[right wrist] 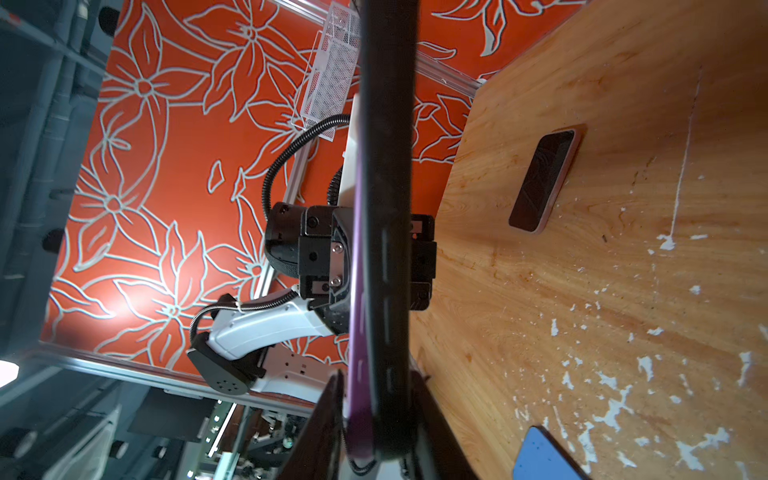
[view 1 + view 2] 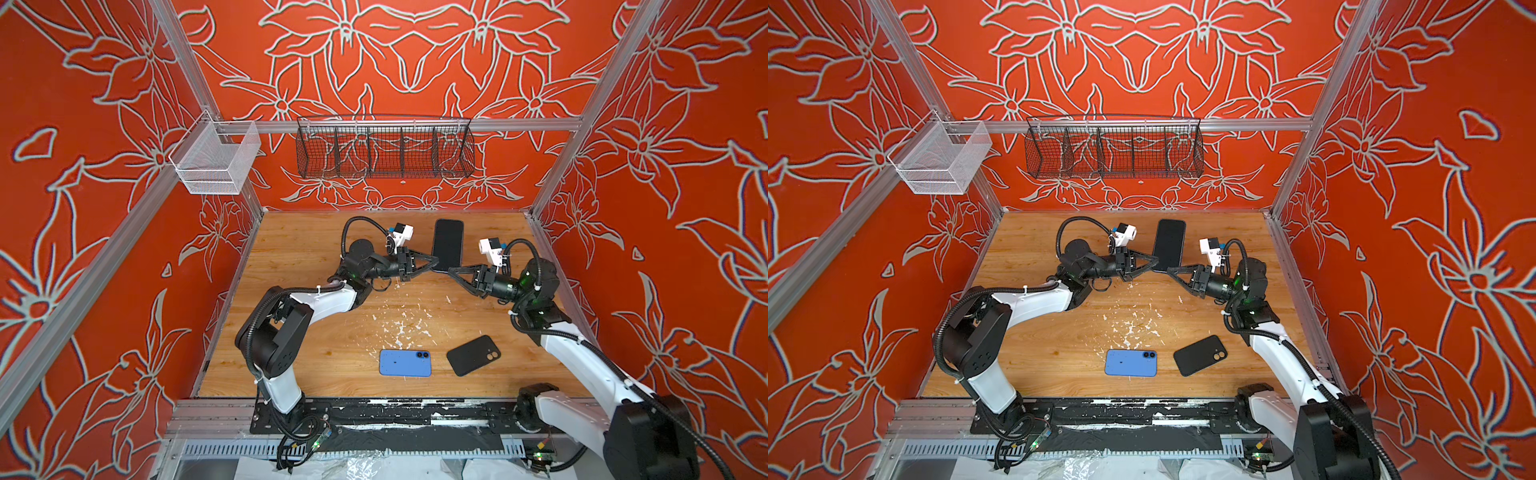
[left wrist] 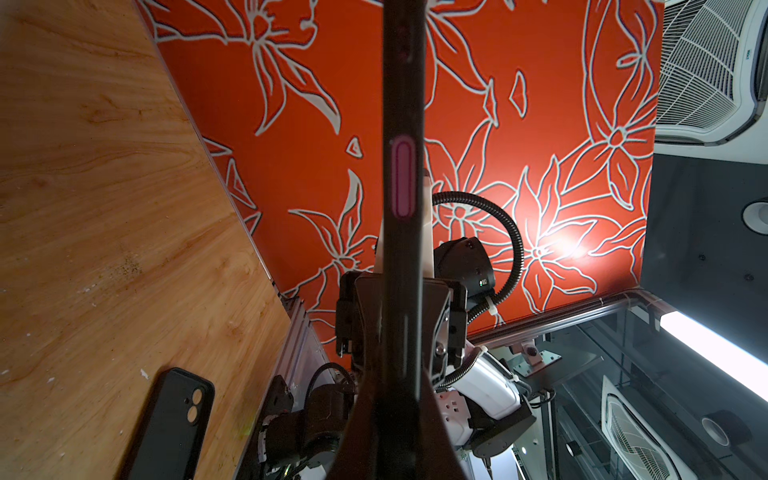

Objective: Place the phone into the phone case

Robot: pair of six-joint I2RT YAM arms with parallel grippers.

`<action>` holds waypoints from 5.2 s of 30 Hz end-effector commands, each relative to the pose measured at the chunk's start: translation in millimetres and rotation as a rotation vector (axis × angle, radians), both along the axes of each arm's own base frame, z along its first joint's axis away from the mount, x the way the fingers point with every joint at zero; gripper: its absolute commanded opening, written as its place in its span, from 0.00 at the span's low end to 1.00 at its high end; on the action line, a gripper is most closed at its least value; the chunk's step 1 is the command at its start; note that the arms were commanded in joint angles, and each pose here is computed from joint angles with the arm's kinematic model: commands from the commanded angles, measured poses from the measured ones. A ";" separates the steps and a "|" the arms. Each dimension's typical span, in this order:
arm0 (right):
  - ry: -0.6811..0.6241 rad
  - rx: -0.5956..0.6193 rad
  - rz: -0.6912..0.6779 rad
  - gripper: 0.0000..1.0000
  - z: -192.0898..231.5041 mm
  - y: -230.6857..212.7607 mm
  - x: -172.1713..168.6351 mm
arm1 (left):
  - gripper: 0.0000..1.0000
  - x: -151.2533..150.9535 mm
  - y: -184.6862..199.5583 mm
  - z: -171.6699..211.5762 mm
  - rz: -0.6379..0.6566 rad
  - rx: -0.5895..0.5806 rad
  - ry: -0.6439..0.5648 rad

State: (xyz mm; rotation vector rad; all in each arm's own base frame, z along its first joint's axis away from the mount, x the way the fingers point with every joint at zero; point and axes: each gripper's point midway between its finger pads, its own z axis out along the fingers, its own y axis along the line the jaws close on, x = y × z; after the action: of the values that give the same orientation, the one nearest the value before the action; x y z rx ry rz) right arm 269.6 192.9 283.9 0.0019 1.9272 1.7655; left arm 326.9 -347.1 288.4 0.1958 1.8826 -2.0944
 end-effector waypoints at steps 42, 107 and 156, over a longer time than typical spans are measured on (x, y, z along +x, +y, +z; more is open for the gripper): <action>0.004 -0.116 -0.057 0.06 -6.5 -5.4 8.2 | 0.29 -2.6 15.1 29.1 0.068 -0.013 -0.173; 0.319 -0.406 -0.057 0.48 -234.9 190.6 134.1 | 0.75 -13.7 198.5 -45.7 0.781 0.604 -0.093; 0.483 -0.743 -0.017 0.76 -202.9 42.2 -124.1 | 0.97 -167.4 121.2 -204.2 0.155 0.769 0.384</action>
State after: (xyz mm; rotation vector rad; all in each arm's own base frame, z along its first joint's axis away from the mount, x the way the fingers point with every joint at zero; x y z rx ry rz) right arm 132.8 214.0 69.6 0.1092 2.9136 0.8369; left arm 158.7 -212.4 84.8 -0.1430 2.7691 -1.1443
